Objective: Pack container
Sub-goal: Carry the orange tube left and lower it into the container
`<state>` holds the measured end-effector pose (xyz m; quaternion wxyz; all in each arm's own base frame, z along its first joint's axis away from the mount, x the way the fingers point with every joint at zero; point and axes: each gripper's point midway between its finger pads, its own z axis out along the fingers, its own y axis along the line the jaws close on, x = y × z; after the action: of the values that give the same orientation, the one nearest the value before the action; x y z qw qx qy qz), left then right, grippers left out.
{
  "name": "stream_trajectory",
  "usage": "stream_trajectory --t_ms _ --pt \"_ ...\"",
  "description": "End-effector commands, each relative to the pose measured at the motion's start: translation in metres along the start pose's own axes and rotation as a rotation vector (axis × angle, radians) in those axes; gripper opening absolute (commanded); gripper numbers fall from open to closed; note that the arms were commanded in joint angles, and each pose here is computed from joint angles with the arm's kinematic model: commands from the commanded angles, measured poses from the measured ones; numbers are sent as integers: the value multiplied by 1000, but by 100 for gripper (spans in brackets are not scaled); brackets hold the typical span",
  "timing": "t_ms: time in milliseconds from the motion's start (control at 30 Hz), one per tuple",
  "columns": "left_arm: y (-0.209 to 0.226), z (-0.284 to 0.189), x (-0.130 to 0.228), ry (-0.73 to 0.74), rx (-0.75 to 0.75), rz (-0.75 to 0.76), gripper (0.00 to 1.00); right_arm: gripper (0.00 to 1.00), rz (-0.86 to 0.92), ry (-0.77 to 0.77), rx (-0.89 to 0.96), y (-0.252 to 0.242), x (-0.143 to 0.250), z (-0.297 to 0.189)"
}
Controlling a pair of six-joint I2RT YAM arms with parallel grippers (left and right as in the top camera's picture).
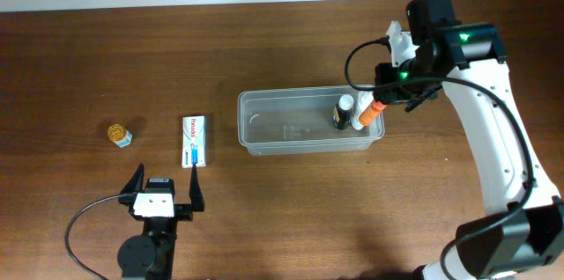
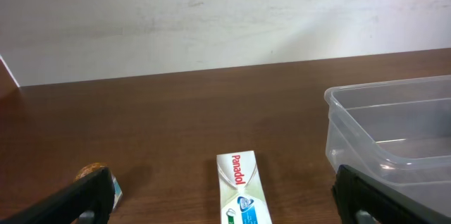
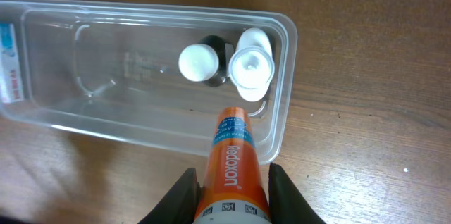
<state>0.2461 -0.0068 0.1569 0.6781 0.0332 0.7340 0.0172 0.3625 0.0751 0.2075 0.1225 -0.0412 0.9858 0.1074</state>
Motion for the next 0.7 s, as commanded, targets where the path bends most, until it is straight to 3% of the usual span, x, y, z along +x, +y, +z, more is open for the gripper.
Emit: stream_trajectory --t_ms 0,667 --pt "-1 0 1 0 7 15 99 24 -4 20 22 -2 0 11" --pt "-1 0 1 1 7 15 100 24 -23 73 130 -3 10 26"
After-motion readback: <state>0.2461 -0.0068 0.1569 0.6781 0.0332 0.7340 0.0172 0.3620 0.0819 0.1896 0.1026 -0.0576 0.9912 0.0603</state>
